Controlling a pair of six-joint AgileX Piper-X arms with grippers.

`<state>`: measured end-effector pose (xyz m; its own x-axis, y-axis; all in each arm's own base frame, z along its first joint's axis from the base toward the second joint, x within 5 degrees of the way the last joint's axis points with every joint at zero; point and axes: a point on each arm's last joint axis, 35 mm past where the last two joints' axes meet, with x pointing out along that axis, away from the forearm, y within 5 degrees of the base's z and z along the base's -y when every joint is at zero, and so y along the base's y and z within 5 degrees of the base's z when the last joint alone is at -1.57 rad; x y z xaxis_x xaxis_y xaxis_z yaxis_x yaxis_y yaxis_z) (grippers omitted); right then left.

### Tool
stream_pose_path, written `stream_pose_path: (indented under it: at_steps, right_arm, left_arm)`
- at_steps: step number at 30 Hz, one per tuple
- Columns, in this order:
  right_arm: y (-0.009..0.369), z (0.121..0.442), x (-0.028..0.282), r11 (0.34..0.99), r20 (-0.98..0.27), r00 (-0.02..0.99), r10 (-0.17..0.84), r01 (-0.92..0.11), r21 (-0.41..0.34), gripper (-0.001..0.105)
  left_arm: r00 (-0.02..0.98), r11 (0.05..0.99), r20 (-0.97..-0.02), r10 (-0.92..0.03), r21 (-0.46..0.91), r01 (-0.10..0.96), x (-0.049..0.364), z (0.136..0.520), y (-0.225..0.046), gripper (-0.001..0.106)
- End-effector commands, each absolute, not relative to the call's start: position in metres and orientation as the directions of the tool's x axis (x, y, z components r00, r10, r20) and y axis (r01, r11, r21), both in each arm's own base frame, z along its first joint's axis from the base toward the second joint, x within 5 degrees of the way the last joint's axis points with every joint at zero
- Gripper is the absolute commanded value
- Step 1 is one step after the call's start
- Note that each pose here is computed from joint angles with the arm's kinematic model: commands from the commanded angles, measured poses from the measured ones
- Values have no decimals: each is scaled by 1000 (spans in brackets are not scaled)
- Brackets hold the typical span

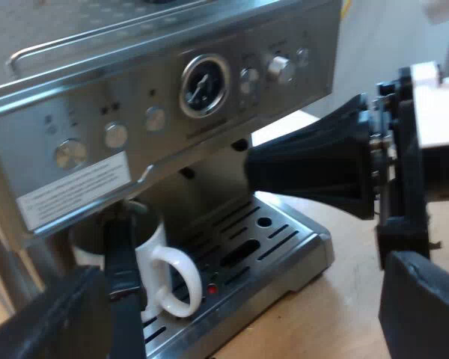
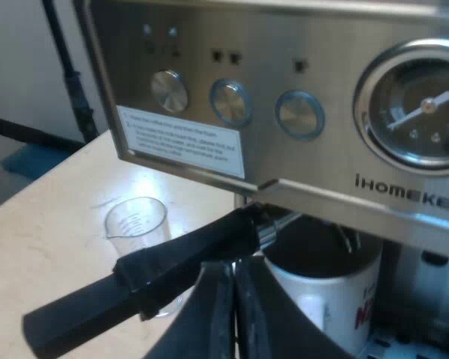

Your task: Place mug into machine

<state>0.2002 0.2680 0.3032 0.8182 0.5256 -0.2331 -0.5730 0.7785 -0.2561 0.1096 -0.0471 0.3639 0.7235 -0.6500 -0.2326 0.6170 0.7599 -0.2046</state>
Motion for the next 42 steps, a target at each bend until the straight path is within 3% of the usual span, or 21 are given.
stream_pose_path:
  at_steps: [1, 6, 16, 42]
  right_arm:
    - [274, 314, 205, 761, -198, 815, 545, -579, -291, 0]
    - [286, 317, 217, 741, -195, 800, 567, -599, -304, 0]
    - [287, 319, 251, 767, -189, 821, 538, -571, -293, 0]
    - [288, 306, 269, 811, -183, 857, 482, -515, -276, 0]
  left_arm:
    - [718, 753, -230, -657, -207, 624, 119, 364, -50, 74]
    - [714, 754, -245, -656, -220, 619, 128, 361, -53, 74]
    - [714, 754, -244, -656, -219, 619, 128, 361, -53, 74]
    - [714, 754, -243, -656, -219, 619, 128, 361, -53, 74]
